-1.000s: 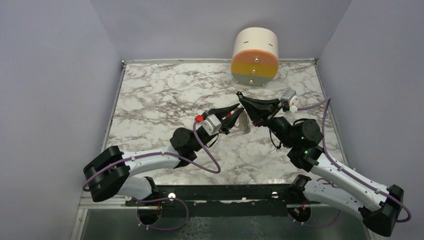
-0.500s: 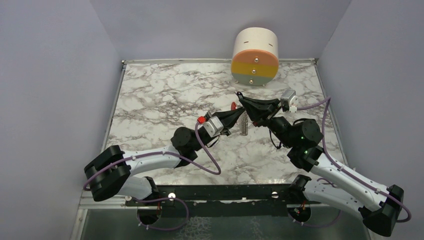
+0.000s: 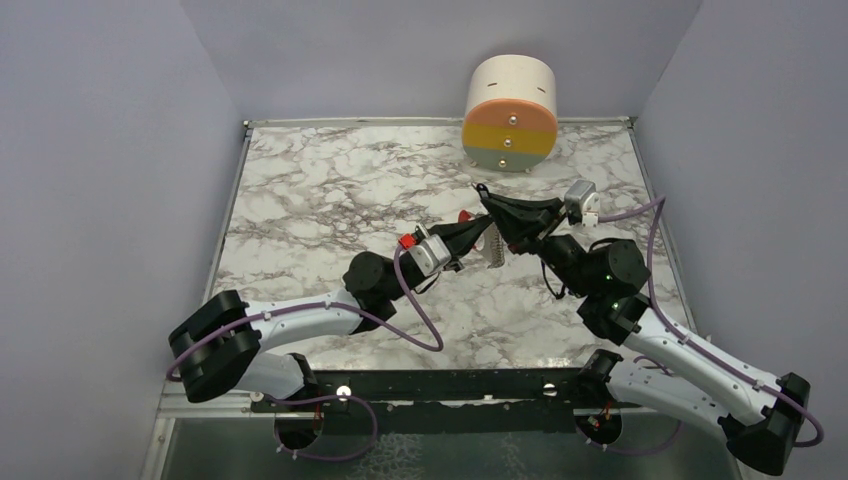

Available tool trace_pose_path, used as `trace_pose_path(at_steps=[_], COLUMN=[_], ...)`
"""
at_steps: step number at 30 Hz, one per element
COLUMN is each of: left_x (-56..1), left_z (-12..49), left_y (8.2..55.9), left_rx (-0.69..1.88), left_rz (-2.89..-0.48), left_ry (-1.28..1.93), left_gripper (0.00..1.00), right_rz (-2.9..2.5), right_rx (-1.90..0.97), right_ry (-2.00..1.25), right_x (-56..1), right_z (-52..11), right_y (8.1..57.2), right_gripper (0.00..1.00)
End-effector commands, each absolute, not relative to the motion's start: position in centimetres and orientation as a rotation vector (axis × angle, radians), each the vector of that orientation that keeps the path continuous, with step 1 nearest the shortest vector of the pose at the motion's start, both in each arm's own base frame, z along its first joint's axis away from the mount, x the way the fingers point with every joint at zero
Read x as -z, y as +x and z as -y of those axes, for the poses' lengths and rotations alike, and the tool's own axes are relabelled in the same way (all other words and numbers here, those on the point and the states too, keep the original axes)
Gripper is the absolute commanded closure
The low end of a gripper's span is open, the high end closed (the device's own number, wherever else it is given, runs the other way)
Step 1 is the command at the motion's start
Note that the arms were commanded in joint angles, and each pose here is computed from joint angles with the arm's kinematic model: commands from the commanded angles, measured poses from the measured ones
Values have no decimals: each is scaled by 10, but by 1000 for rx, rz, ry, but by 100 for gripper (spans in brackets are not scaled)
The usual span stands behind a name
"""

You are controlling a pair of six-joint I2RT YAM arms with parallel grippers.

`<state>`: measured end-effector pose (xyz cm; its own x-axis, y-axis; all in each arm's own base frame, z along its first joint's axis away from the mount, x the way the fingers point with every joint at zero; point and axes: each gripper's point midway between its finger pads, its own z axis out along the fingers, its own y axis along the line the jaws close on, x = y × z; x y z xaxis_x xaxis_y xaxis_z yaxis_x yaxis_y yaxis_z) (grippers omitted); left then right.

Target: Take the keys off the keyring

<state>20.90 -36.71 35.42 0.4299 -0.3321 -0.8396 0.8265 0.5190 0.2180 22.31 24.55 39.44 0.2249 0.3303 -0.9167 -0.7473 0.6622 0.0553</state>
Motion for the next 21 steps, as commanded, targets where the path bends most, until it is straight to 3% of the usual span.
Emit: trace_pose_path(at_steps=[1,21], left_x=[-367,-381], left_z=[360,322], left_y=[208,211], left_rx=[772,646], left_rz=[-811,-796], left_ry=[678,596], left_gripper=[100,100], right_rz=[-1038,-1051], right_rx=[-763,-664], right_ry=[-420,-380], right_x=[-423,-420], right_z=[-235,-214], right_y=[217,221], right_gripper=[99,99])
